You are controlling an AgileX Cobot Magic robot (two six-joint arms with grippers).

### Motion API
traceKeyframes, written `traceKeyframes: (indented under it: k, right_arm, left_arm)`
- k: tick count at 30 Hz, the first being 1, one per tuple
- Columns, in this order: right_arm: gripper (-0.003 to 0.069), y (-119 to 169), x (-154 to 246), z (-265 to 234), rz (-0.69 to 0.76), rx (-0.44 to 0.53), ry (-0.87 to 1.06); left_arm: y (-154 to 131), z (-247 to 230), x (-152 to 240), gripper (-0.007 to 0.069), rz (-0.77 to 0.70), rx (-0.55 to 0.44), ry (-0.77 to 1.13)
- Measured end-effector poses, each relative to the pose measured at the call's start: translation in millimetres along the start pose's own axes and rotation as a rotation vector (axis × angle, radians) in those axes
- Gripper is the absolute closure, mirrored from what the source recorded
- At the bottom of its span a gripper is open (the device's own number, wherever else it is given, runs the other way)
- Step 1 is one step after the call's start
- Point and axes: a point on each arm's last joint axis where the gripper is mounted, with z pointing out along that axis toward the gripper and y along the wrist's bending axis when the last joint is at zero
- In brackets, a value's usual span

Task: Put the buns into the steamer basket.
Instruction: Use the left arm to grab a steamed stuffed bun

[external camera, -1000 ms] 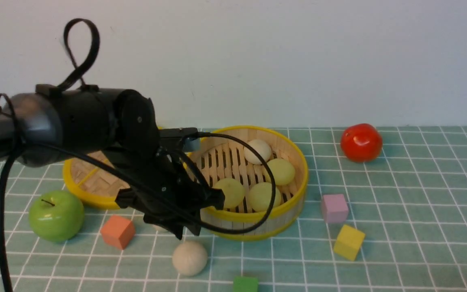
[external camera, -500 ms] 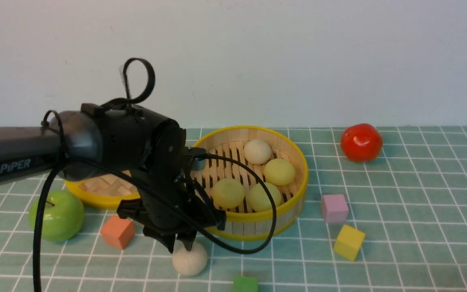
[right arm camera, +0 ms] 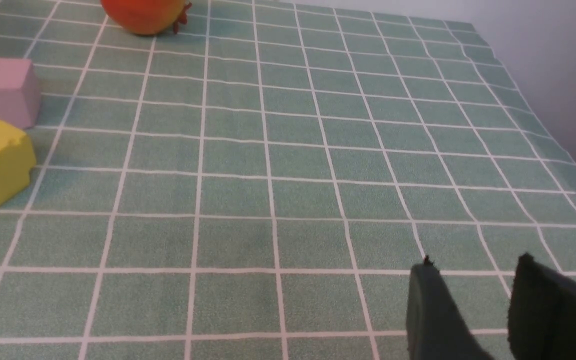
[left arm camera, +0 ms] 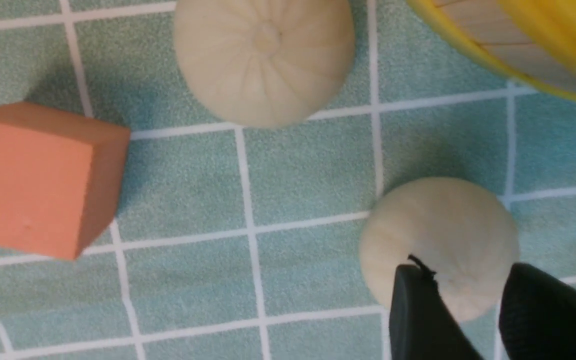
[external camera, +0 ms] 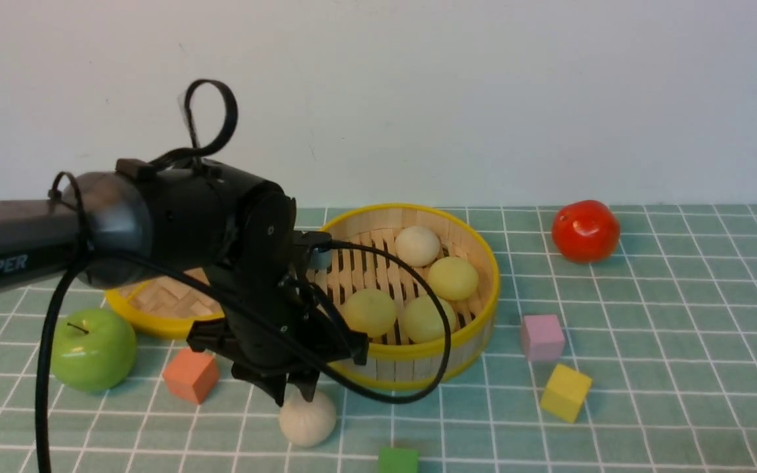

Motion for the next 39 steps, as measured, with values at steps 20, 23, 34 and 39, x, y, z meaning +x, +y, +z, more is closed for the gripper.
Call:
traceKeyframes:
  k: [20, 23, 34, 39]
  right_arm:
    - [0.0421, 0.0, 0.0, 0.0, 0.0, 0.0, 0.0]
    - [0.0421, 0.0, 0.0, 0.0, 0.0, 0.0, 0.0]
    - [0.0421, 0.0, 0.0, 0.0, 0.0, 0.0, 0.0]
    - [0.0421, 0.0, 0.0, 0.0, 0.0, 0.0, 0.0]
  left_arm:
    - [-4.8, 17.6, 0.8, 0.0387, -0.022, 0.041, 0.044]
    - [-4.5, 21.5, 0.5, 0.0387, -0.019, 0.036, 0.046]
    - [-3.8, 30.4, -1.3, 0.0387, -0.009, 0.025, 0.039]
    - [-3.1, 30.4, -2.4, 0.0411, 0.004, 0.016, 0.03]
